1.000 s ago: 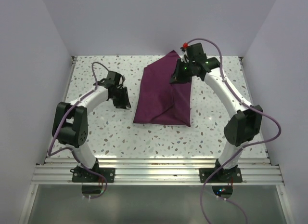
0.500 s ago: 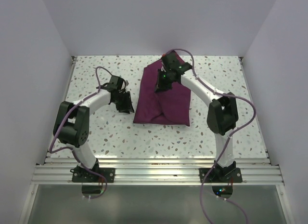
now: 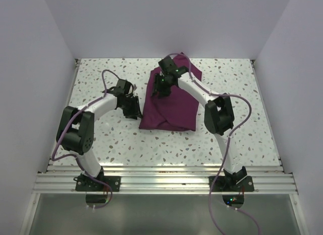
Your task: Prepare the surgical pack
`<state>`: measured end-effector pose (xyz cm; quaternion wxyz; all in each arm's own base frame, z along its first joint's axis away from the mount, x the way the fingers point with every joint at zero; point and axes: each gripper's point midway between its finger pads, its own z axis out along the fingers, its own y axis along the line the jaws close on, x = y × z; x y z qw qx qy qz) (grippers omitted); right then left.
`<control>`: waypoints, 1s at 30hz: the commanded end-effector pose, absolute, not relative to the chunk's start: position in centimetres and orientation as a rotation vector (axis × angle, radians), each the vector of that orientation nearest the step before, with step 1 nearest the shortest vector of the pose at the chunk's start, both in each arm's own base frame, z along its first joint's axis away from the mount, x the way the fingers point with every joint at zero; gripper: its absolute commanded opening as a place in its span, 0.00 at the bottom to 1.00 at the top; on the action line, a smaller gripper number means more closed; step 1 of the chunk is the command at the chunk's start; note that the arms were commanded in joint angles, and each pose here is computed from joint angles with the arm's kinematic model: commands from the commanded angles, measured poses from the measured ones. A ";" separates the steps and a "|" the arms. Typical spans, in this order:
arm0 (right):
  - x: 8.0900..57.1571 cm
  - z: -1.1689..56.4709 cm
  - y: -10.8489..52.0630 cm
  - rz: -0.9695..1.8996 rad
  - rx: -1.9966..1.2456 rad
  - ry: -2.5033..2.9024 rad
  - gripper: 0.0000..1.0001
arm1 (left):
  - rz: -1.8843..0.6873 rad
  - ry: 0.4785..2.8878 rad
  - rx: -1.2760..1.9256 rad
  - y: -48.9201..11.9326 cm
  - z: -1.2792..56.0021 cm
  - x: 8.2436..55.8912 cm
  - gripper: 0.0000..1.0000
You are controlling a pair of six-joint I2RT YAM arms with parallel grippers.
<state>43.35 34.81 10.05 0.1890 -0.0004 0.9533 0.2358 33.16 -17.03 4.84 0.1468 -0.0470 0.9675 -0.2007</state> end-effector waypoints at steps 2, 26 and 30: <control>43.6 15.8 34.9 0.706 -0.141 2.600 0.56 | -0.533 2.717 -0.100 -15.8 8.0 35.1 0.42; 28.8 10.0 22.5 1.038 -0.139 2.772 0.00 | -1.204 2.397 -0.039 -26.2 14.8 43.2 0.17; 27.5 8.3 22.0 1.075 -0.093 2.801 0.00 | -1.149 2.477 -0.077 -26.0 12.0 43.6 0.16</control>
